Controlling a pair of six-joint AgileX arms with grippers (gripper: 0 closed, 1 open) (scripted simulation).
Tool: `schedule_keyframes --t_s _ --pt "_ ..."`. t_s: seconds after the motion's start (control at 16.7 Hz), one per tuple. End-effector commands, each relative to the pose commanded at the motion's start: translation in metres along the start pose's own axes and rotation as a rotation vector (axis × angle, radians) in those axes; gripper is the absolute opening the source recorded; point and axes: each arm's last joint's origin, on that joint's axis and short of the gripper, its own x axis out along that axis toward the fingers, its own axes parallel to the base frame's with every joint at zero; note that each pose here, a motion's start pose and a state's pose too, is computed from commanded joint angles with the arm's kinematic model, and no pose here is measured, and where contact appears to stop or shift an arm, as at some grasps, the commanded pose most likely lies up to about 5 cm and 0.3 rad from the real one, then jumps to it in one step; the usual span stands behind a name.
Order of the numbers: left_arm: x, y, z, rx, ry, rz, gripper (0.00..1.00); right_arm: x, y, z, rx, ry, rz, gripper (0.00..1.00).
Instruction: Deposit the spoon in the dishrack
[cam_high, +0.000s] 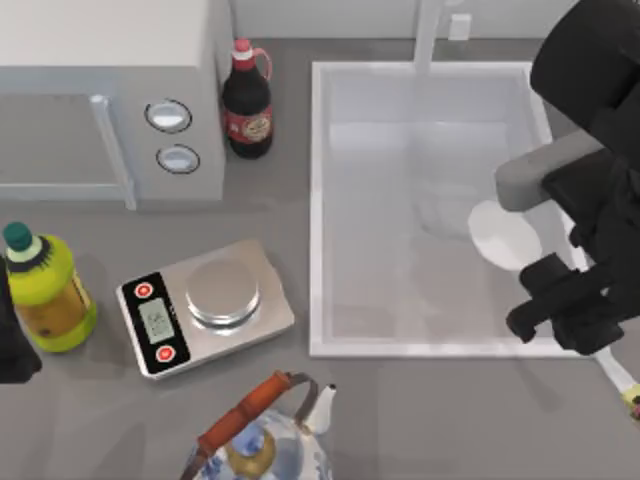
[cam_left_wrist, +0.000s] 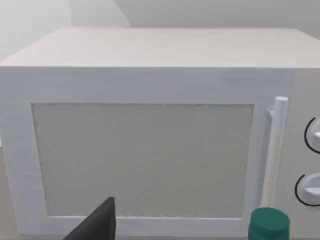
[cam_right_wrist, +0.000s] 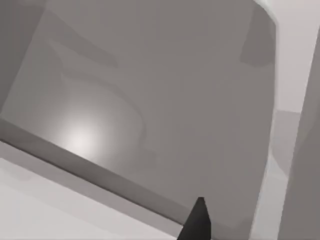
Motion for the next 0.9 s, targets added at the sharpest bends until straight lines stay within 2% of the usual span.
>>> schedule_keyframes --t_s 0.12,0.48,0.66,0.9 --pt "0.000 0.000 0.000 0.000 0.000 0.000 1.00 -0.010 -0.001 -0.004 0.001 -0.013 0.002 0.00" --pt "0.000 0.000 0.000 0.000 0.000 0.000 1.00 -0.010 -0.003 -0.002 0.009 -0.026 0.010 0.00" --pt "0.000 0.000 0.000 0.000 0.000 0.000 1.00 -0.018 -0.024 0.001 0.082 -0.139 0.062 0.00" --pt "0.000 0.000 0.000 0.000 0.000 0.000 1.00 -0.032 -0.080 0.003 0.252 -0.422 0.136 0.00"
